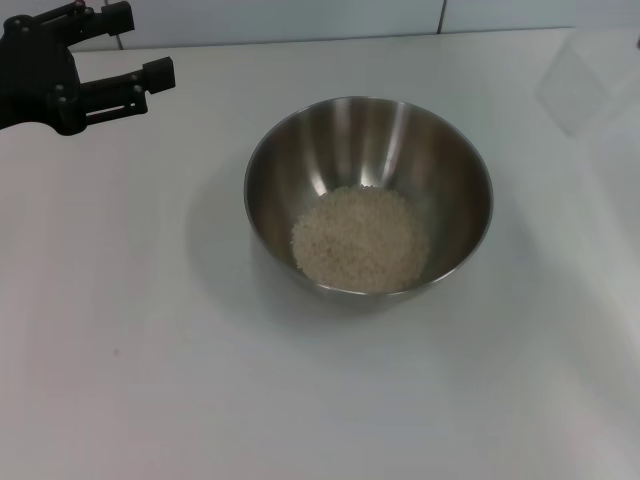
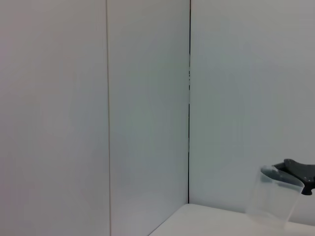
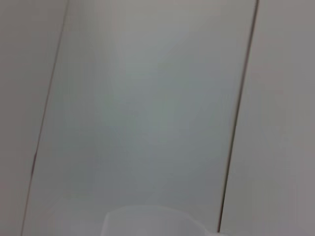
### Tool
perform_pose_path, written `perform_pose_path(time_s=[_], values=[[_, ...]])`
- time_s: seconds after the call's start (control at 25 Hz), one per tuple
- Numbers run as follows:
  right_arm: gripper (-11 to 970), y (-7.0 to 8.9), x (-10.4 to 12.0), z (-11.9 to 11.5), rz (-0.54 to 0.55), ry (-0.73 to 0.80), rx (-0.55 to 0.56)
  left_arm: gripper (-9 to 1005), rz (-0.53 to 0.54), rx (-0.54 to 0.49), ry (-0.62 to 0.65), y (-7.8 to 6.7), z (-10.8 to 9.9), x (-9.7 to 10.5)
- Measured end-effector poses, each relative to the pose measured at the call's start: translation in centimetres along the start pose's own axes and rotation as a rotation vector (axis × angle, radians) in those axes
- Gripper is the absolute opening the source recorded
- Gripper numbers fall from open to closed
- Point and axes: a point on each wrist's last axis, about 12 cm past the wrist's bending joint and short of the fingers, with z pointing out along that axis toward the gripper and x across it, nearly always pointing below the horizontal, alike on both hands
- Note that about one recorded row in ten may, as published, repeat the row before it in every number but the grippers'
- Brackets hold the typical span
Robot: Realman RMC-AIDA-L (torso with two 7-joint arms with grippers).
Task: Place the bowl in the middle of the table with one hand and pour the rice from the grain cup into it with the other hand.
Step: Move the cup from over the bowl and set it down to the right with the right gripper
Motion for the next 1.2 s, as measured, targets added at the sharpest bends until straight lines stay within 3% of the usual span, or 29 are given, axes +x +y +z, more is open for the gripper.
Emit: perform_pose_path(time_s=[0.24, 0.88, 1.2], values=[[15, -0.8, 1.6, -1.1, 0.083, 0.104, -0.006, 800, 0.01, 0.003, 0.0, 0.0, 0.0, 0.0], [14, 1.9, 5.3, -0.3, 0.183, 0.236, -0.079, 801, 0.031, 0.007, 0.006, -0.2, -0.1, 0.2], [32, 2.2, 6.4, -0.5, 0.181, 0.296, -0.026, 801, 0.031, 0.008, 0.01, -0.2, -0.1, 0.3]])
